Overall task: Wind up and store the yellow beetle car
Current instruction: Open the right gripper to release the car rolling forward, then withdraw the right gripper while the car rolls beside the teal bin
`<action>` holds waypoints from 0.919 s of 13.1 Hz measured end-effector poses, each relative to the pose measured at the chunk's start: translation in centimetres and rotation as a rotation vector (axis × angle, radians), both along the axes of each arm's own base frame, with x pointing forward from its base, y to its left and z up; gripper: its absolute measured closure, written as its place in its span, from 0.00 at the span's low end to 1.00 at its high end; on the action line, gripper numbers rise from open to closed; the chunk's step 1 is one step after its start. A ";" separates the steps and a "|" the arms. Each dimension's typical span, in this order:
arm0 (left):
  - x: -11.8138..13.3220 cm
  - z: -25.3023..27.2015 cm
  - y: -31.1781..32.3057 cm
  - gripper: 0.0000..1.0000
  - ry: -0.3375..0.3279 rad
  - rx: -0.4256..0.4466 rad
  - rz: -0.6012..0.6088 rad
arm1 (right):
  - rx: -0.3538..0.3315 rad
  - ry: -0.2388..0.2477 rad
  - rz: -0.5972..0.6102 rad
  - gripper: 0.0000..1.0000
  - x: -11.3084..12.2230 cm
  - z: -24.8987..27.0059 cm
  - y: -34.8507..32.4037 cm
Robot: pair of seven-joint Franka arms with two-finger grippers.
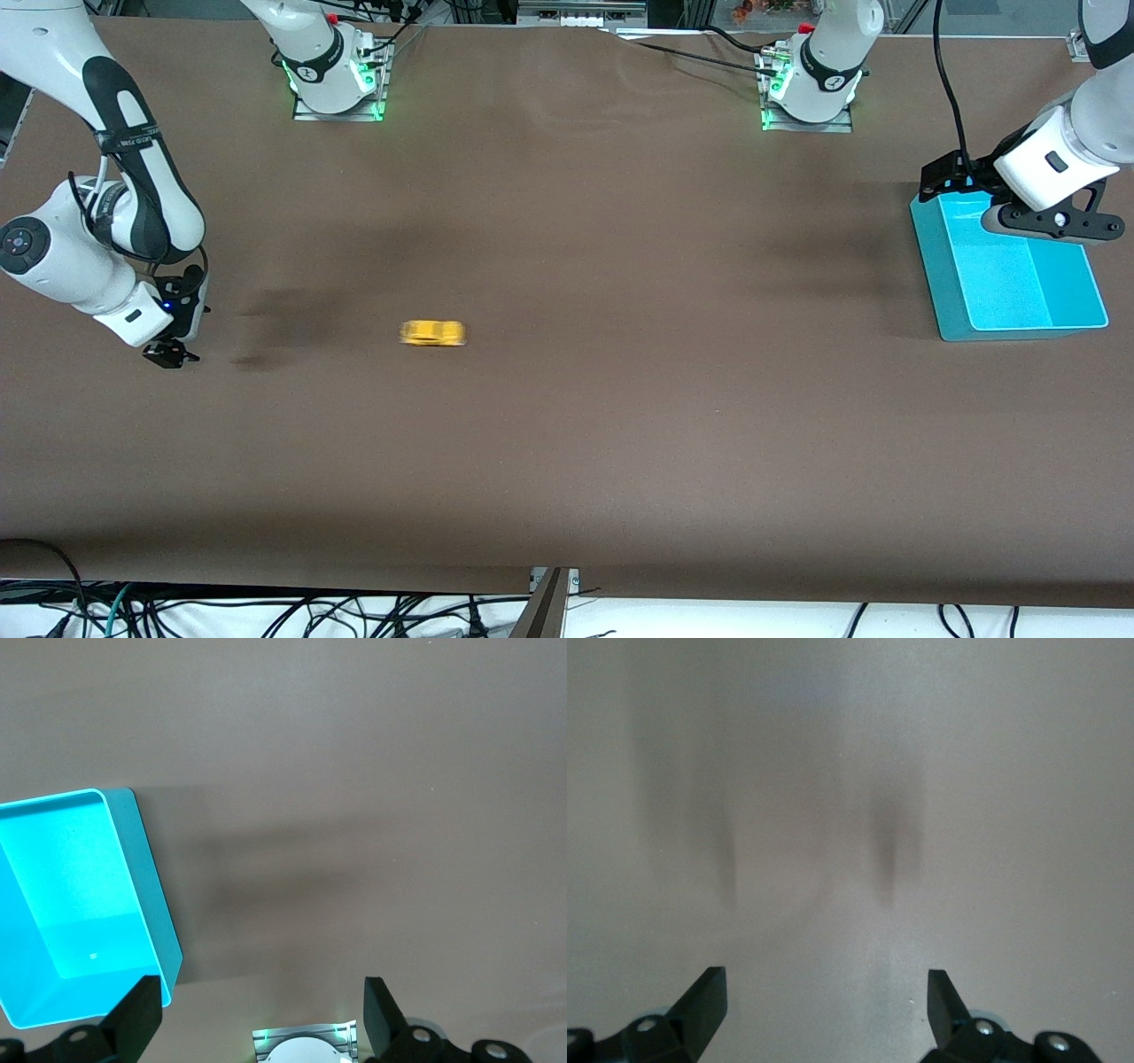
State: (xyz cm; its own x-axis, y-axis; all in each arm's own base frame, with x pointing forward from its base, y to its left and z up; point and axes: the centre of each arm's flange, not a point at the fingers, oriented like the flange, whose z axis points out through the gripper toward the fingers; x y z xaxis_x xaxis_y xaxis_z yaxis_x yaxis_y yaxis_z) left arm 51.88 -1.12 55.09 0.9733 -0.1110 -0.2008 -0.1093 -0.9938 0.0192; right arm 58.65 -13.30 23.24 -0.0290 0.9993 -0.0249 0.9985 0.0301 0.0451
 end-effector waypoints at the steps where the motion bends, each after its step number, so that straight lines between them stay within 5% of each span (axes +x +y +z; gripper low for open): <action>1: 0.0 0.0 0.0 0.00 0.000 0.000 0.000 | 0.000 -0.001 0.000 0.00 0.1 0.2 0.0; 12: 0.1 -0.3 0.4 0.00 0.006 0.003 0.026 | 0.003 0.006 0.001 0.00 3.0 4.9 0.1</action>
State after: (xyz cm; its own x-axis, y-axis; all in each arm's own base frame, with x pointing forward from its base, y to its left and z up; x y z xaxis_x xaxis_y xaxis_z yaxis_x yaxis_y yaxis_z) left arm 52.01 -0.73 54.80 0.9747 -0.0855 -0.2065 -0.0838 -0.9963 0.0169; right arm 61.68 -13.17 28.14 -0.0301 0.9993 -0.0222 0.9987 0.0310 0.0395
